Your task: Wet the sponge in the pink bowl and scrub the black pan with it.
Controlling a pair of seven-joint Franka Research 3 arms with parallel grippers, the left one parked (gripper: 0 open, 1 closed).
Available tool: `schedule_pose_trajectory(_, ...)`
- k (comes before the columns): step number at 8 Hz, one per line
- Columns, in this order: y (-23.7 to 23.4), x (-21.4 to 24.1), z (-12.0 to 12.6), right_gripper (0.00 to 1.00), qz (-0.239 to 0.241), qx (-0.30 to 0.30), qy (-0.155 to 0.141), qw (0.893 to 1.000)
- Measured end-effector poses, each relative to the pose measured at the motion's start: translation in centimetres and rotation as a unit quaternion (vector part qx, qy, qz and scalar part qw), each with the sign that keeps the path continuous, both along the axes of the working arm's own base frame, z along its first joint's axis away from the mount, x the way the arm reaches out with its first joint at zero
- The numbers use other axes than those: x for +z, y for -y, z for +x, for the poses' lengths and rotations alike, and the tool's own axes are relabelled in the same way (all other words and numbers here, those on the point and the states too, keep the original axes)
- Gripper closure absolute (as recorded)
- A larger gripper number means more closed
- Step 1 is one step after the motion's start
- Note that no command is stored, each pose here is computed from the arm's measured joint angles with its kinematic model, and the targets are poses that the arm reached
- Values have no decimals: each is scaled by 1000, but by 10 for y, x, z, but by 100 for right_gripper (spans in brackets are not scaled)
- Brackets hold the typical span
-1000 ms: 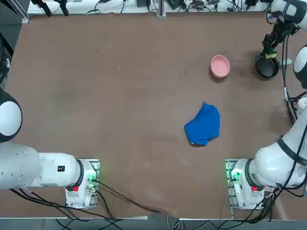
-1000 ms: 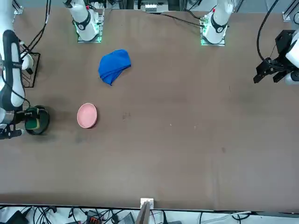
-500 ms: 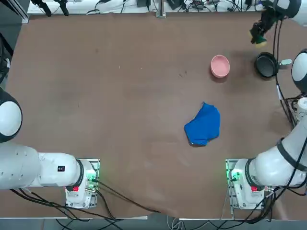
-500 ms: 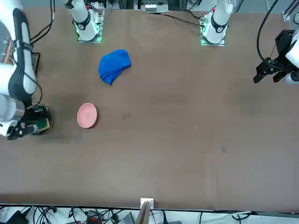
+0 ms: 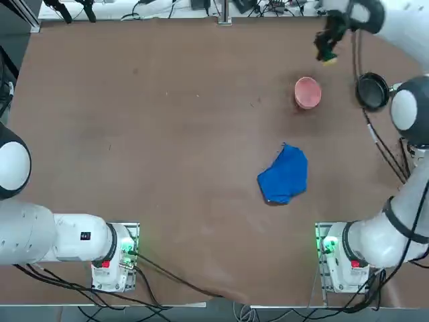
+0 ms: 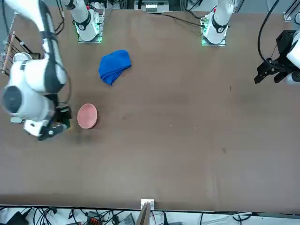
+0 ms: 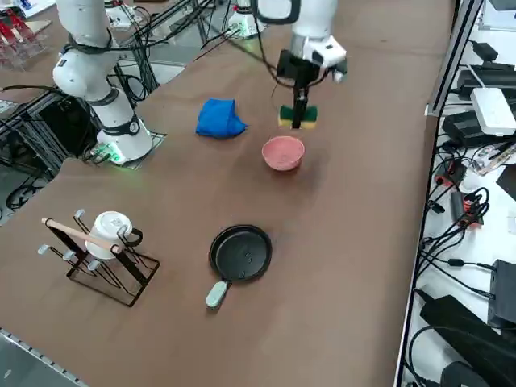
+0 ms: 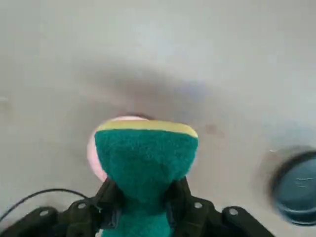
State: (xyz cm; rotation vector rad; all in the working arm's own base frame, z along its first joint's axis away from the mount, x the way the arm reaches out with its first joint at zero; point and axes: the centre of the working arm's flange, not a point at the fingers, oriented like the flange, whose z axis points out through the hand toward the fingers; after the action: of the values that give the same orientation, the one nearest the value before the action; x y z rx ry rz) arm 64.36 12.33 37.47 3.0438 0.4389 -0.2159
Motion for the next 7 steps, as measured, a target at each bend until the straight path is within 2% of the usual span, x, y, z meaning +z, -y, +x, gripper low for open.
schedule_pose_trajectory(2, -77, -13, -17, 55, 15, -31, 2, 999)
schedule_pose_trajectory(4, -128, -35, -31, 56, 28, -28, -4, 999)
schedule_pose_trajectory(7, -189, -84, -48, 57, 25, -52, 9, 998)
